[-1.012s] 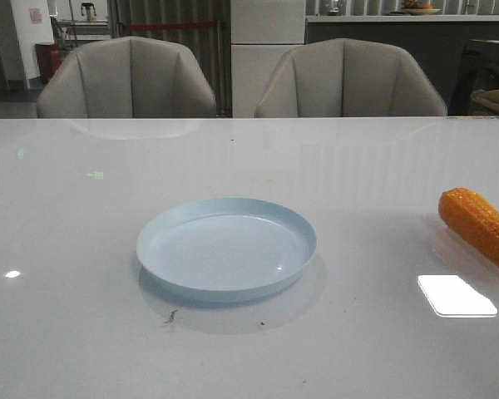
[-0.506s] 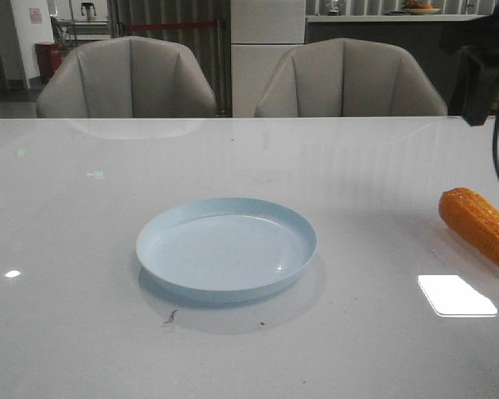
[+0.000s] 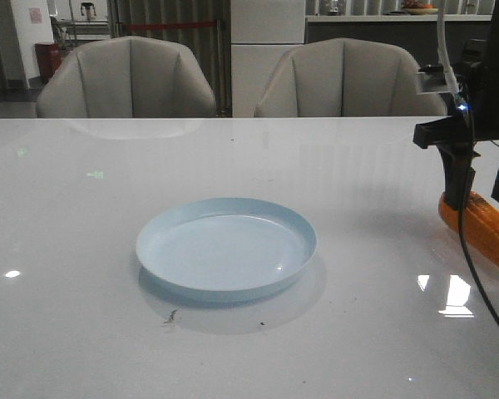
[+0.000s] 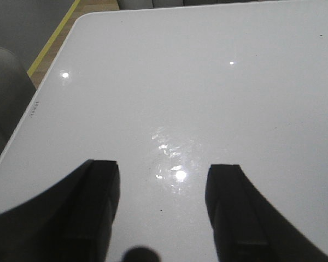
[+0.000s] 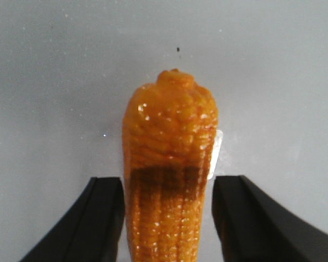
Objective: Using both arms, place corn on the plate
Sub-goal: 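Lower the right gripper over the orange corn cob and grasp it, then lift the corn with the right gripper and move it over the plate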
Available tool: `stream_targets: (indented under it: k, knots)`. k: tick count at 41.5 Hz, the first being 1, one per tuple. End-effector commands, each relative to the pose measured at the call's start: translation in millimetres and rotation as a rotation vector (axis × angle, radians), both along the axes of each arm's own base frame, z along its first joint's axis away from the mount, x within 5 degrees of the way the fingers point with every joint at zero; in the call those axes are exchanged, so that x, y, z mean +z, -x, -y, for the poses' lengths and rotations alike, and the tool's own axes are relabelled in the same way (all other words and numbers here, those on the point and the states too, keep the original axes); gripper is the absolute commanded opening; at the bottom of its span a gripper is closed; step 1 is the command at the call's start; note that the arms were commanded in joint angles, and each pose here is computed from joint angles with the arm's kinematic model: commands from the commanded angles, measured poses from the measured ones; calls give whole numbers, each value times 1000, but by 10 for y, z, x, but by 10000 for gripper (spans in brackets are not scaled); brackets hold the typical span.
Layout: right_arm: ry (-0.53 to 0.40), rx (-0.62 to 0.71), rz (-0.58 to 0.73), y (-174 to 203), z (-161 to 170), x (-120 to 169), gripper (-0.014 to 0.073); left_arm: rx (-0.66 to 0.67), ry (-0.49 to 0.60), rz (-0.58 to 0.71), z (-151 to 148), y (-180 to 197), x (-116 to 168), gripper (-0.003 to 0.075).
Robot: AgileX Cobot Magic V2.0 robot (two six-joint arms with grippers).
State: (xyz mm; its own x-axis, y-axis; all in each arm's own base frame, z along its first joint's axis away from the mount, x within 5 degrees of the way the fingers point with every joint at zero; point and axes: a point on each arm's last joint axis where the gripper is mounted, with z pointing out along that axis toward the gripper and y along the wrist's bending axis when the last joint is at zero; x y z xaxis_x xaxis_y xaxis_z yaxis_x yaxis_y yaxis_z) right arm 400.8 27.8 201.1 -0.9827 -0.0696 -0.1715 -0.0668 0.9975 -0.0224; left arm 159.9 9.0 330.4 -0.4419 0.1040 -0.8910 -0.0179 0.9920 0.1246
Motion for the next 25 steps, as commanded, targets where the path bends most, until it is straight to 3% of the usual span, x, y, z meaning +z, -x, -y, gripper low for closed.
stream_targets:
  k: [1, 17, 25]
  knots:
    - [14, 11, 71, 3, 14, 284, 505, -2, 15, 117, 6, -17, 174, 422]
    - [20, 11, -18, -30, 11, 21, 507, -2, 15, 117, 6, -17, 174, 422]
    - [16, 12, 21, -66, 8, 27, 505, -2, 15, 117, 6, -17, 174, 422]
